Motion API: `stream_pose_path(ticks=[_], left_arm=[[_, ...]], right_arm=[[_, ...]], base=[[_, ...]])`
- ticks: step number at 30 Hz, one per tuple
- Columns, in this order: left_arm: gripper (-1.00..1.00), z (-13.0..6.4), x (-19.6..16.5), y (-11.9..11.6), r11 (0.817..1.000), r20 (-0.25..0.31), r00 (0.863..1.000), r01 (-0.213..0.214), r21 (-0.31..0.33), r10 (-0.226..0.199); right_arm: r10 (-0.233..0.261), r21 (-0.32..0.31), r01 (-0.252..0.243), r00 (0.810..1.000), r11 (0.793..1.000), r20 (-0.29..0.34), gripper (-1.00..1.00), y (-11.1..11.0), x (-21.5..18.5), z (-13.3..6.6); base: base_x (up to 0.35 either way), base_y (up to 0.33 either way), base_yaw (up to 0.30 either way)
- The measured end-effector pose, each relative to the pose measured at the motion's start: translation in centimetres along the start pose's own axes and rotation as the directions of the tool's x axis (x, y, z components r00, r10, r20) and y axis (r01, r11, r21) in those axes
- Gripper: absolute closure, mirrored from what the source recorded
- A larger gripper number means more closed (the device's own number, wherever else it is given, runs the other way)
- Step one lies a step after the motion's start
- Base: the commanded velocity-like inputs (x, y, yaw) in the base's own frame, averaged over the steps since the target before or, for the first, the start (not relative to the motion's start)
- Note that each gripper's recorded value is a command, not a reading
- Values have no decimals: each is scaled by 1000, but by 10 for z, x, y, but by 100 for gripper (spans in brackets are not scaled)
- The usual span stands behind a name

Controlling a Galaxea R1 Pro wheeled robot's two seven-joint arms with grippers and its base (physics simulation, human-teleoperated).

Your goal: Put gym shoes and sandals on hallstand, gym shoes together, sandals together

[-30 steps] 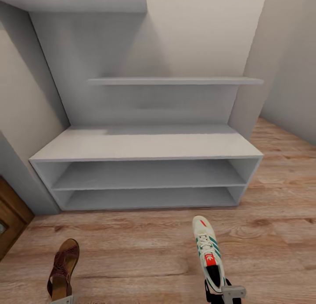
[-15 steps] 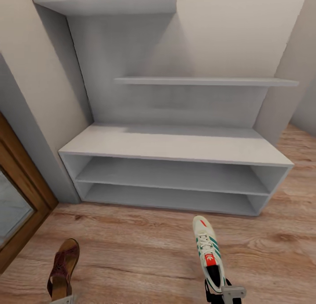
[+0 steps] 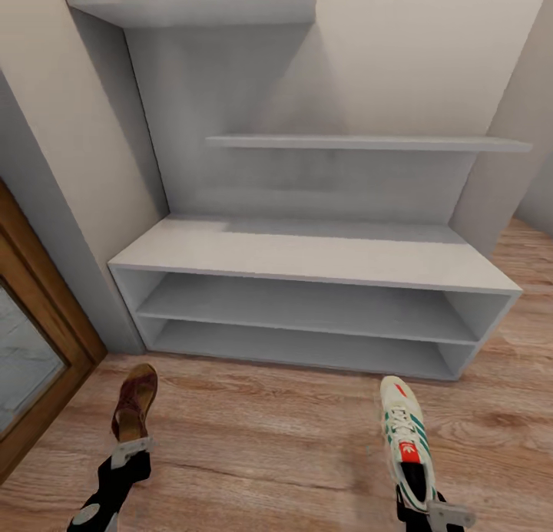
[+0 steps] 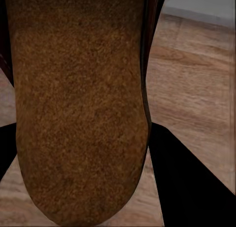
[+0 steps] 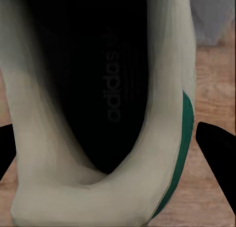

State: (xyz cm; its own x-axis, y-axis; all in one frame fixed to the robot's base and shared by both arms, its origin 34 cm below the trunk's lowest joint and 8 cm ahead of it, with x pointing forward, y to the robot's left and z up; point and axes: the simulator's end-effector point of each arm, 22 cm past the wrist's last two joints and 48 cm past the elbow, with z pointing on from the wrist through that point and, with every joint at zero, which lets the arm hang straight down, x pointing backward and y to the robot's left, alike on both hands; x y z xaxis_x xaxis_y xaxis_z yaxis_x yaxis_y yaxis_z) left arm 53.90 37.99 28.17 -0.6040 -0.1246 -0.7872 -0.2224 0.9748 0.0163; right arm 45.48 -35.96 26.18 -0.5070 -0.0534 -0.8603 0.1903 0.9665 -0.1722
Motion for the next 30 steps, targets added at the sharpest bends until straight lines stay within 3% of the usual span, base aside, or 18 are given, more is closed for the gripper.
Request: stream_pose_path(ticks=[2, 8, 14, 17, 19, 22, 26, 30], left_arm=[[100, 15, -29, -13, 999, 5, 1000, -28, 20, 28], [100, 40, -80, -42, 993, -27, 995, -95, 63, 97], [100, 54, -122, -62, 990, -46, 992, -113, 84, 117], [100, 58, -141, -75, 984, -47, 988, -143, 104, 149], [100, 61, -154, -86, 977, -46, 982, -174, 120, 181], [100, 63, -170, -100, 967, -57, 973, -213, 139, 223], [100, 63, -177, -106, 962, -71, 967, -230, 148, 243], [100, 63, -178, -107, 959, -78, 965, -235, 159, 250]], right_arm=[[53, 103, -52, 999, 993, -3, 100, -38, 1, 3], [121, 252, -117, 993, 961, 2, 100, -96, 3, 1], [133, 295, -129, 991, 947, 7, 100, -117, 3, 0], [132, 319, -126, 991, 939, 3, 100, -133, 4, 0], [147, 350, -135, 989, 927, -10, 100, -146, 8, -2], [208, 423, -171, 977, 890, -43, 100, -169, 22, -9], [285, 492, -212, 955, 845, -78, 100, -190, 39, -17], [316, 500, -232, 944, 834, -89, 100, -191, 44, -18]], base=[[0, 0, 0], [0, 0, 0], [0, 0, 0], [0, 0, 0], [0, 0, 0], [0, 0, 0], [0, 0, 0], [0, 0, 0]])
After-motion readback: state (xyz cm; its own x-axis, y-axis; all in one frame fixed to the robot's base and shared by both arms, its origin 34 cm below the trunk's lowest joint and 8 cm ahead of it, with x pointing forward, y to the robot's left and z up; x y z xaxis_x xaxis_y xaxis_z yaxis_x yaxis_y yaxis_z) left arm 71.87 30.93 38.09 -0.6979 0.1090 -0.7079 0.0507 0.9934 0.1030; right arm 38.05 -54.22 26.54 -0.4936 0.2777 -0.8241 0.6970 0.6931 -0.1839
